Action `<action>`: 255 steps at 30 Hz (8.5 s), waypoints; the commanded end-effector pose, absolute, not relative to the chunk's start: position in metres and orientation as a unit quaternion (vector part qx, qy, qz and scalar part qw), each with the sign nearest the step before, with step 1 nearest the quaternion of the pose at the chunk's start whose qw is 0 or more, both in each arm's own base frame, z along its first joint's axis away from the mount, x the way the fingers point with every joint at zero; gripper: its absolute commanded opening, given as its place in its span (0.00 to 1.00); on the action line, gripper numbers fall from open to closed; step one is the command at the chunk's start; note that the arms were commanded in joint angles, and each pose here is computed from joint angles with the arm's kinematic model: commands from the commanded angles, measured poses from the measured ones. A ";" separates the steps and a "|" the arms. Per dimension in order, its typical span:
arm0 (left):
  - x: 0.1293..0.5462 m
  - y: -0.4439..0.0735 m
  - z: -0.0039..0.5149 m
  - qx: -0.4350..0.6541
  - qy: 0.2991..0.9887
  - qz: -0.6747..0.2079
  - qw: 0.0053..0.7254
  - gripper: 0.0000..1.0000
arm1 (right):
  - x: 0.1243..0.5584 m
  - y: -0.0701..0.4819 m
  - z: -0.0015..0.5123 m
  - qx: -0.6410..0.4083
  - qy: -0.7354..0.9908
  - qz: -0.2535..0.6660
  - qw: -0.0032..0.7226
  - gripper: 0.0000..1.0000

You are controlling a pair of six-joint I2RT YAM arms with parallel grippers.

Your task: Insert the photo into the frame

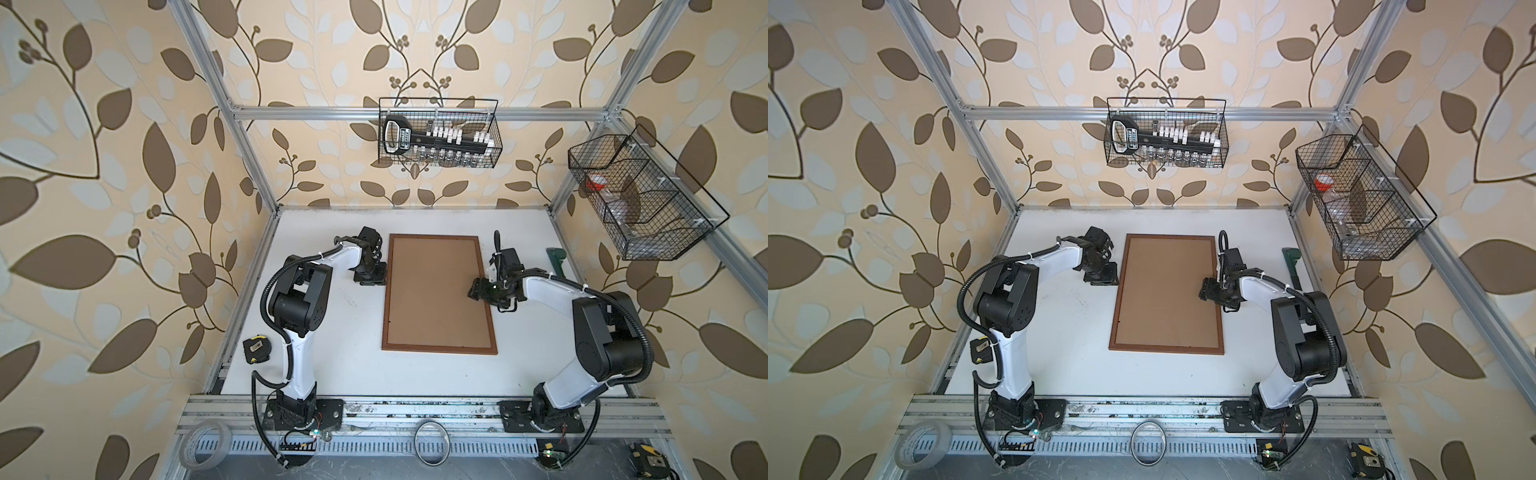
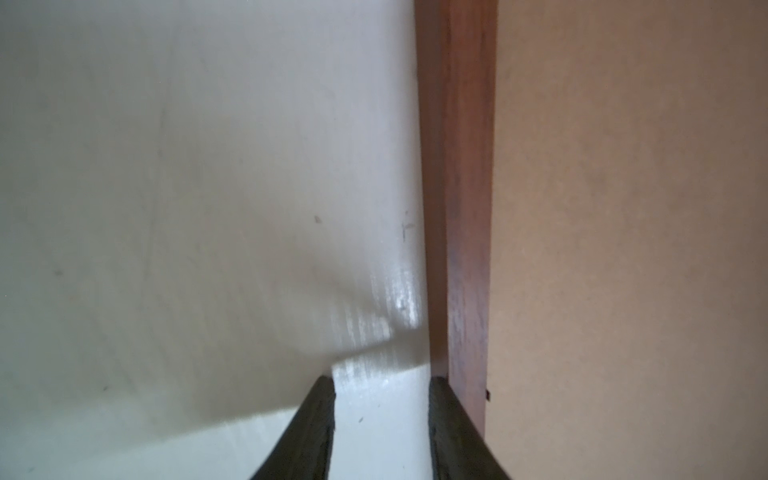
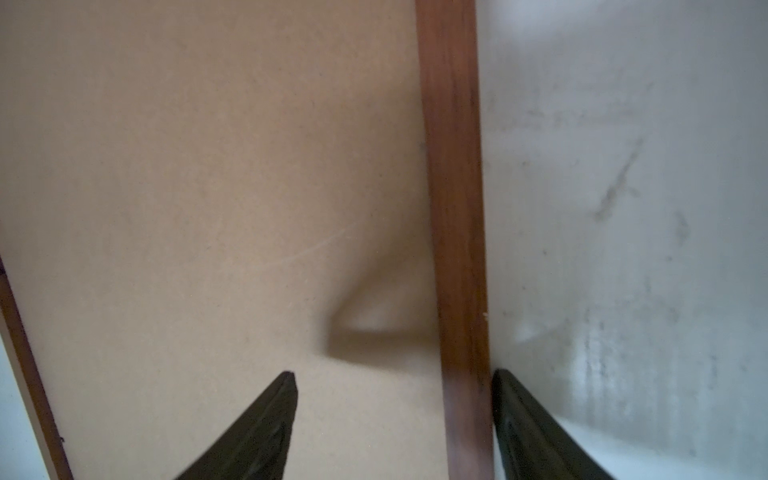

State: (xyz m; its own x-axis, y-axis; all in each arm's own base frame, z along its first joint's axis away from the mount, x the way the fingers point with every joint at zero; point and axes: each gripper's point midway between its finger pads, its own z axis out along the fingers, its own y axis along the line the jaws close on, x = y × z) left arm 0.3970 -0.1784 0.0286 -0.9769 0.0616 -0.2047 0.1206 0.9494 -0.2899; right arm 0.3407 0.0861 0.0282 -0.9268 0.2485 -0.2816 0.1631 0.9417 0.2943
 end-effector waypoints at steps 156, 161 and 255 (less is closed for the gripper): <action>0.527 -0.191 0.056 0.018 0.965 -0.182 0.189 0.45 | 0.340 0.098 0.016 0.091 0.978 0.137 0.128 0.74; 0.528 -0.189 0.044 0.019 0.968 -0.175 0.178 0.43 | 0.341 0.096 0.017 0.090 0.978 0.133 0.130 0.74; 0.520 -0.183 0.017 0.042 0.975 -0.168 0.141 0.34 | 0.341 0.093 0.014 0.091 0.980 0.124 0.130 0.74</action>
